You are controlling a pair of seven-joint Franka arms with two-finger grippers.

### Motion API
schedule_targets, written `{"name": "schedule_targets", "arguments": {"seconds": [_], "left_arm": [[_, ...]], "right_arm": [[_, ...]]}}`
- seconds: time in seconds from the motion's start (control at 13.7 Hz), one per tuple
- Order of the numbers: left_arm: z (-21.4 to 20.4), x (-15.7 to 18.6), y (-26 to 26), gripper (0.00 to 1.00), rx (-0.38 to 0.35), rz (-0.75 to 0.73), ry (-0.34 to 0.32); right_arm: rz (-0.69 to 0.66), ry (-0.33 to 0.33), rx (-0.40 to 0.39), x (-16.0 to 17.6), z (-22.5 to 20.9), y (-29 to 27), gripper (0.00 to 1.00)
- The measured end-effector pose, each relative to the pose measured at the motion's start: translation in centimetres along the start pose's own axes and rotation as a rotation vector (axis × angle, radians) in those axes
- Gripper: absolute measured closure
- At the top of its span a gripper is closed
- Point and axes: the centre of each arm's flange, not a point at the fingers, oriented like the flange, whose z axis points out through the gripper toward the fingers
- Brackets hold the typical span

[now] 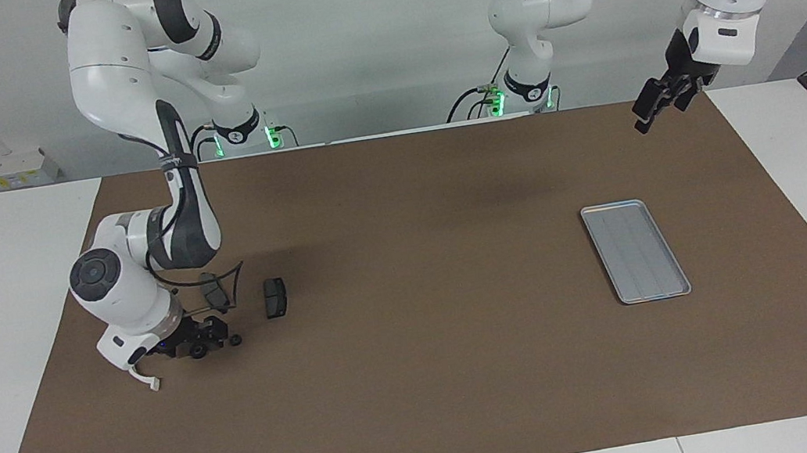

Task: Pick bearing gear from pile to tray
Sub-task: 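Reach the right gripper to the small black bearing gear beside the white arc, then grasp the black bearing gear with the right gripper and lift it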

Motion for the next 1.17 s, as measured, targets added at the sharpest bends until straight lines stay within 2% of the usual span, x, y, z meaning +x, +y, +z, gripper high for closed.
{"name": "schedule_targets", "arguments": {"seconds": [0.07, 0.15, 0.22, 0.29, 0.44, 0.8, 1.02, 1.17], "left_arm": [[0.0, 0.0, 0.0, 0.0, 0.0, 0.0, 0.0], [0.0, 0.0, 0.0, 0.0, 0.0, 0.0, 0.0], [0.0, 0.0, 0.0, 0.0, 0.0, 0.0, 0.0], [0.0, 0.0, 0.0, 0.0, 0.0, 0.0, 0.0], [0.0, 0.0, 0.0, 0.0, 0.0, 0.0, 0.0], [0.0, 0.0, 0.0, 0.0, 0.0, 0.0, 0.0], [0.0, 0.0, 0.0, 0.0, 0.0, 0.0, 0.0], [0.0, 0.0, 0.0, 0.0, 0.0, 0.0, 0.0]], "right_arm": [[0.0, -0.001, 0.0, -0.1, 0.0, 0.0, 0.19], [0.0, -0.001, 0.0, -0.1, 0.0, 0.0, 0.19], [0.0, -0.002, 0.0, -0.1, 0.0, 0.0, 0.26], [0.0, -0.002, 0.0, -0.1, 0.1, 0.0, 0.36], [0.0, 0.001, 0.0, -0.1, -0.1, 0.0, 0.63], [-0.003, 0.019, -0.002, 0.2, -0.8, -0.2, 0.65], [-0.017, 0.066, -0.007, 1.5, -4.6, -1.6, 0.65], [-0.008, 0.084, -0.007, 2.1, -8.9, -4.4, 0.65]]}}
